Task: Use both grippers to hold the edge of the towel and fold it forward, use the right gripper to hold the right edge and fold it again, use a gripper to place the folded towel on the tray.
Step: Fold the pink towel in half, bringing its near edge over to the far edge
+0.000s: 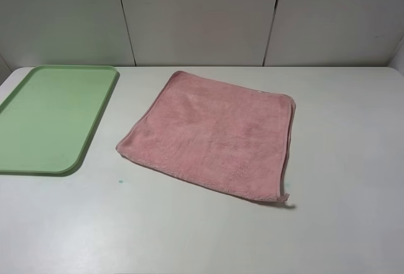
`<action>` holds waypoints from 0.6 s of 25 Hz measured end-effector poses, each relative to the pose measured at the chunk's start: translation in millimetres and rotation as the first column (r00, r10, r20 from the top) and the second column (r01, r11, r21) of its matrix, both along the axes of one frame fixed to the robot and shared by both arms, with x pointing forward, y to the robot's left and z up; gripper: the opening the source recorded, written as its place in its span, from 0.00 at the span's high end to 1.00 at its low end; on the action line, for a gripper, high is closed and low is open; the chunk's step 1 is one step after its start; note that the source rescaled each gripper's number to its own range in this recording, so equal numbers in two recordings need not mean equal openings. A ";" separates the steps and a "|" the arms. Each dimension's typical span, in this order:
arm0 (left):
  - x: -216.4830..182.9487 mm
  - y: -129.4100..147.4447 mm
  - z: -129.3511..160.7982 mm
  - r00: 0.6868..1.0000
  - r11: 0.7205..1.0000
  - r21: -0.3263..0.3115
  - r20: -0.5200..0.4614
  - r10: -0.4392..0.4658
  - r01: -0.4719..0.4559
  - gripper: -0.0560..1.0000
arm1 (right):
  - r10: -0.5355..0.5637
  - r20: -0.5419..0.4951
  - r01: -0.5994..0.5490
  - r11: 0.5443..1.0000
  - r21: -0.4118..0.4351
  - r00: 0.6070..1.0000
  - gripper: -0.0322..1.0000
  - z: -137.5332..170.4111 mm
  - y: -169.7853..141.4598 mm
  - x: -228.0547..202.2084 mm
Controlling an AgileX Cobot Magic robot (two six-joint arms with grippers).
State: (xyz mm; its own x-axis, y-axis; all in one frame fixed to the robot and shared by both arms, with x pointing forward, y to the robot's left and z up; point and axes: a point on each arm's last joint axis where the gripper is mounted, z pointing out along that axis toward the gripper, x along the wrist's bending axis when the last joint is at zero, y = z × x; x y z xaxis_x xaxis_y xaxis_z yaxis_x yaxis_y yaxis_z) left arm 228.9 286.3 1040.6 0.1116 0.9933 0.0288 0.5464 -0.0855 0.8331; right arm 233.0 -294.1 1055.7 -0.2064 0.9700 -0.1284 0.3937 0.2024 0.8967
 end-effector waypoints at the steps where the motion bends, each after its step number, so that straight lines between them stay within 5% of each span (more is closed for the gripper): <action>1: 0.0 0.0 0.0 1.000 1.000 0.000 0.000 0.000 0.000 0.00 | 0.000 0.000 0.000 1.000 0.000 1.000 0.00 0.0 0.0 0.0; 15: 0.0 0.0 0.0 1.000 1.000 0.000 0.000 0.000 0.000 0.00 | 0.000 0.000 0.000 1.000 0.000 1.000 0.00 0.0 0.0 0.0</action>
